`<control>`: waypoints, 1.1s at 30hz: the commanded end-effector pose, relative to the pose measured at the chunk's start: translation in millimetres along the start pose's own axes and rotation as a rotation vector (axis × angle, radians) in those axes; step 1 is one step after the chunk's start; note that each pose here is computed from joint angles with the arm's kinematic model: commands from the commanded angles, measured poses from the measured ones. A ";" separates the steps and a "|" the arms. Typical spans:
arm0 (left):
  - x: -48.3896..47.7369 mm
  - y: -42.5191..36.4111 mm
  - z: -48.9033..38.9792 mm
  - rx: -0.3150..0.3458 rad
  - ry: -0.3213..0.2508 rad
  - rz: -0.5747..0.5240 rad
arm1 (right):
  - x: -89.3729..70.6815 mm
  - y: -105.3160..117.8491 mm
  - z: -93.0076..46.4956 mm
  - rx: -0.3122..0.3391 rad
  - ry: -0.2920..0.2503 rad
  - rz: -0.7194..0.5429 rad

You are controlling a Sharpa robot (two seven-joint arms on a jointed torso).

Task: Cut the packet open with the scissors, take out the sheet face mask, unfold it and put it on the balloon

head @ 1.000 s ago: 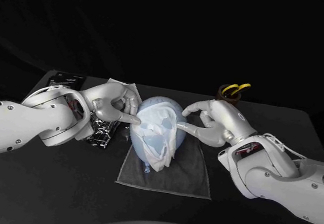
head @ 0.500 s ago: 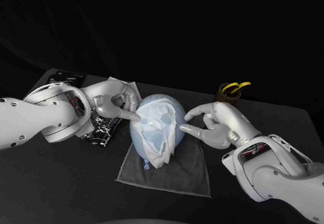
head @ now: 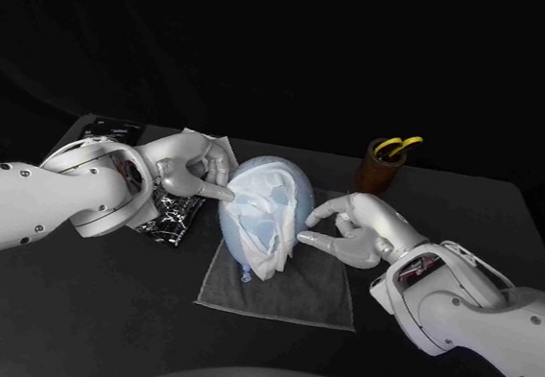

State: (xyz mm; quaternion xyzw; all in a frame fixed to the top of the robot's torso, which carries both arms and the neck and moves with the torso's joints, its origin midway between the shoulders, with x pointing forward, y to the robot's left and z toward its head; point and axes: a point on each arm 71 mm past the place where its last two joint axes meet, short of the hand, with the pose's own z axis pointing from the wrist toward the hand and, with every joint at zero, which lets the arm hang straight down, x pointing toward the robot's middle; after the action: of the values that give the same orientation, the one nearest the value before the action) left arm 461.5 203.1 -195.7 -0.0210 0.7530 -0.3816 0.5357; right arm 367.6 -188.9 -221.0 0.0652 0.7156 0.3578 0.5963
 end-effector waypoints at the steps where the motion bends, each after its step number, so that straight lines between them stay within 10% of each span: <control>1: 1.2 0.7 0.5 -0.007 0.008 0.006 | 5.5 -3.0 -0.8 0.040 0.033 0.003; 33: 2.8 -0.8 4.0 -0.009 0.011 0.003 | 39.9 -1.5 -2.1 0.071 0.066 0.051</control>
State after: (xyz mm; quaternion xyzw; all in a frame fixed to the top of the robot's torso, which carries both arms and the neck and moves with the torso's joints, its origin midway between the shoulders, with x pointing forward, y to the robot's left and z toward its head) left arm 463.9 201.0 -197.0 -0.0231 0.7551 -0.3775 0.5356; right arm 355.6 -170.9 -254.7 0.0923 0.7485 0.3488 0.5564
